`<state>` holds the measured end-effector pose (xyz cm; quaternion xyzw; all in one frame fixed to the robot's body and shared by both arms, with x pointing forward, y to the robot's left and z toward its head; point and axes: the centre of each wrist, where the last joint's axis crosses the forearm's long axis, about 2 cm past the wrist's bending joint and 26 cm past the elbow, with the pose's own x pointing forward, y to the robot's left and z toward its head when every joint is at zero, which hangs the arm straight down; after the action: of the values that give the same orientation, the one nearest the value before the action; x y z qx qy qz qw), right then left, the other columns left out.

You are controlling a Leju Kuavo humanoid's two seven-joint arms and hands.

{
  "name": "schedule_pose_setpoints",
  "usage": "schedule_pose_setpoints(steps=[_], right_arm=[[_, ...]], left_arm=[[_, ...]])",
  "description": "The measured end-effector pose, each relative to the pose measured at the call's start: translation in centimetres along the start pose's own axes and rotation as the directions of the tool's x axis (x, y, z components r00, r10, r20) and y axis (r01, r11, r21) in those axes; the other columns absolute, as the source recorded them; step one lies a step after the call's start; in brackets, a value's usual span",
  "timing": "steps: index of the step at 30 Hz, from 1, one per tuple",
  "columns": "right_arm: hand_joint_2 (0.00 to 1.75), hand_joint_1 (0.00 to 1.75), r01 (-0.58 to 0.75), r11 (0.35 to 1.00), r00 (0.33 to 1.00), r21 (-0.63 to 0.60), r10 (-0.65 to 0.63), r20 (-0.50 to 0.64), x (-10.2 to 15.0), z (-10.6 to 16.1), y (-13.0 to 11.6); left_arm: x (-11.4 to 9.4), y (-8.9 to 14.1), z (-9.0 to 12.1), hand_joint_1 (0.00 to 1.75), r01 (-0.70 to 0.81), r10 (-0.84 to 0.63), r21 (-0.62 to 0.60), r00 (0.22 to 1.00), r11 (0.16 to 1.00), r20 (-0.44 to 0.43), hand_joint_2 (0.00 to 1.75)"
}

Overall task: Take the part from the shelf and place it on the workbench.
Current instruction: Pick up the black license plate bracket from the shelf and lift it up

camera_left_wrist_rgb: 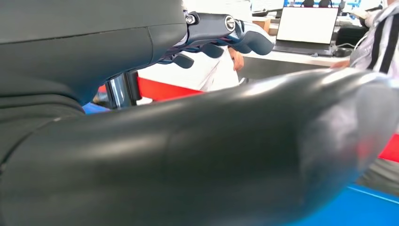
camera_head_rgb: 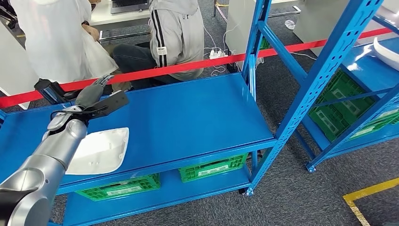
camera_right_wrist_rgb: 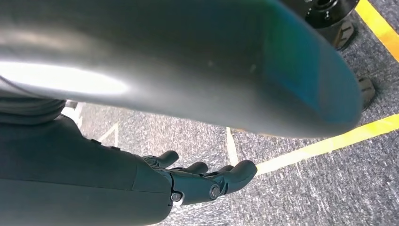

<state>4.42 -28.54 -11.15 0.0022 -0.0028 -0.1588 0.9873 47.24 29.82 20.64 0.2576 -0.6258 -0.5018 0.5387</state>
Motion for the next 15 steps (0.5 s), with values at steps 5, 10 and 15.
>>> schedule_pose_setpoints(steps=[5,10,15], right_arm=[[0.0,0.0,0.012,1.0,1.0,0.002,-0.012,0.006,-0.1,0.0,0.0],[0.0,0.0,0.019,1.0,1.0,0.003,-0.019,0.011,-0.1,0.0,0.1],[0.0,0.0,0.02,1.0,1.0,0.001,-0.02,0.007,-0.2,0.0,0.0]], left_arm=[[-0.5,1.2,0.1,0.0,0.059,-0.059,-0.017,0.998,0.998,-0.003,0.0],[-1.5,2.3,0.4,0.0,0.104,-0.105,-0.047,0.994,0.993,-0.016,0.0],[-2.9,2.9,1.1,0.0,0.126,-0.128,-0.078,0.992,0.989,-0.023,0.0]])
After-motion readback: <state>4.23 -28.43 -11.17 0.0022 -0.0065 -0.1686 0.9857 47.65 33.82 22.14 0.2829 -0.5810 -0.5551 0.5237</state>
